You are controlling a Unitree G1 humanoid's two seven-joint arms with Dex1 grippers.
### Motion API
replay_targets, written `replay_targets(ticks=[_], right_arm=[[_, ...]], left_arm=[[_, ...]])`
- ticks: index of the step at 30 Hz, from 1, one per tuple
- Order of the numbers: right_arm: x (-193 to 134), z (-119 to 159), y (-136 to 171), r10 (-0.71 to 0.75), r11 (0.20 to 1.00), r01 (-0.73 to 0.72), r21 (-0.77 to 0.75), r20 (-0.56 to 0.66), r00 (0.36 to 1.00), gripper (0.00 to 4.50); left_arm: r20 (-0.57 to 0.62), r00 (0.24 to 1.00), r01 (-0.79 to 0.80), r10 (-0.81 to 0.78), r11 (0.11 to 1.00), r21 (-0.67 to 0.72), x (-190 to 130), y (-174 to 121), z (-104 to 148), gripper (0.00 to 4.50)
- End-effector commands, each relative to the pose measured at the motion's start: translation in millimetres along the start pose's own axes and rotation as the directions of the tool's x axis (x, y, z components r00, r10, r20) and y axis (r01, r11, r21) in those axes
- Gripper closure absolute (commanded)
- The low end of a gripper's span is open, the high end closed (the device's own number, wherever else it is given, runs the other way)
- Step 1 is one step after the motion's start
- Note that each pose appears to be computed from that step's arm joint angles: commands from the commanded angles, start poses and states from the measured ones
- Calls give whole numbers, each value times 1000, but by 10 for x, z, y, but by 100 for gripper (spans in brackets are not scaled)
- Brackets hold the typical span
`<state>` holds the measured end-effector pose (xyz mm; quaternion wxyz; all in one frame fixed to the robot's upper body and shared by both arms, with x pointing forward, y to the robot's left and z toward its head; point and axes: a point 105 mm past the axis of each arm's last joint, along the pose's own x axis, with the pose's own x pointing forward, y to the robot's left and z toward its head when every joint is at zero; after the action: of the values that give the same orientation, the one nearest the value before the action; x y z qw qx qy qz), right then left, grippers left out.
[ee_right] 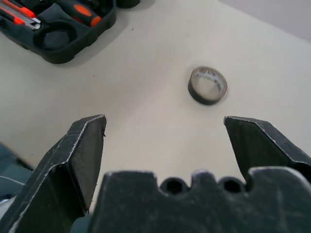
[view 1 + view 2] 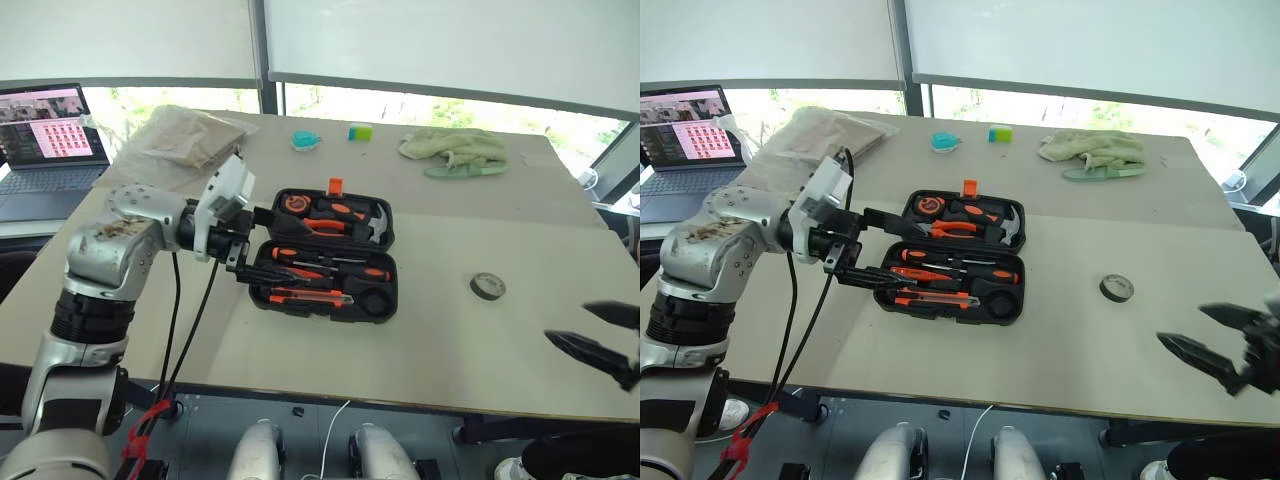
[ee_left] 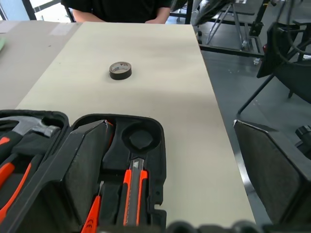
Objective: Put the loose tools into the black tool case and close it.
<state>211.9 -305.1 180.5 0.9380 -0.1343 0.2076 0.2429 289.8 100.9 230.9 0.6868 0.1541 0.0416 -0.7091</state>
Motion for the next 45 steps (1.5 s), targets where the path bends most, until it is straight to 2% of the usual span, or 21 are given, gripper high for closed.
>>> replay_targets(ticks=[1,6,10,14,17,23,28,31,34,38,40,42,45], right_arm=[[276,9,-104,17,999,-17,-38,-19,1000,0],[774,-57,-276,7,998,-15,-68,-113,994,0],[973,-115,-256,46,992,-63,-111,-153,987,0],[1183,-191,-369,-6,994,-11,-105,-157,988,0],[1285,-249,-451,-37,996,24,-86,-155,987,70],[1412,-310,-497,-54,996,43,-78,-148,988,280],[1384,-159,-451,-37,996,31,-79,-71,997,442],[1311,347,-72,136,989,-128,-76,111,984,442],[1270,618,406,319,943,-297,-147,162,934,442],[1353,750,950,453,872,-408,-270,131,882,442],[1404,732,1120,487,844,-442,-305,88,869,442],[1485,656,1213,490,818,-451,-357,22,871,442],[1583,615,1213,464,820,-433,-373,-7,886,442]], left_arm=[[-4,1000,-12,12,999,49,36,2,30,3],[-9,1000,-11,12,996,93,79,-39,106,3],[-23,997,-66,69,993,103,39,40,91,3],[-42,995,-80,85,990,115,22,55,46,3],[-33,996,-84,88,989,126,34,68,73,0],[-23,995,-94,98,986,136,42,115,91,0],[-20,995,-94,98,986,141,42,120,100,0],[-50,995,-83,90,988,130,17,89,25,0],[-89,993,-66,78,990,125,-15,58,-58,0],[-120,990,-52,67,991,123,-29,31,-151,0],[-132,989,-47,64,990,130,-22,25,-180,0],[-137,988,-46,65,989,137,-19,26,-195,0],[-138,988,-50,69,989,137,-23,34,-200,0]])
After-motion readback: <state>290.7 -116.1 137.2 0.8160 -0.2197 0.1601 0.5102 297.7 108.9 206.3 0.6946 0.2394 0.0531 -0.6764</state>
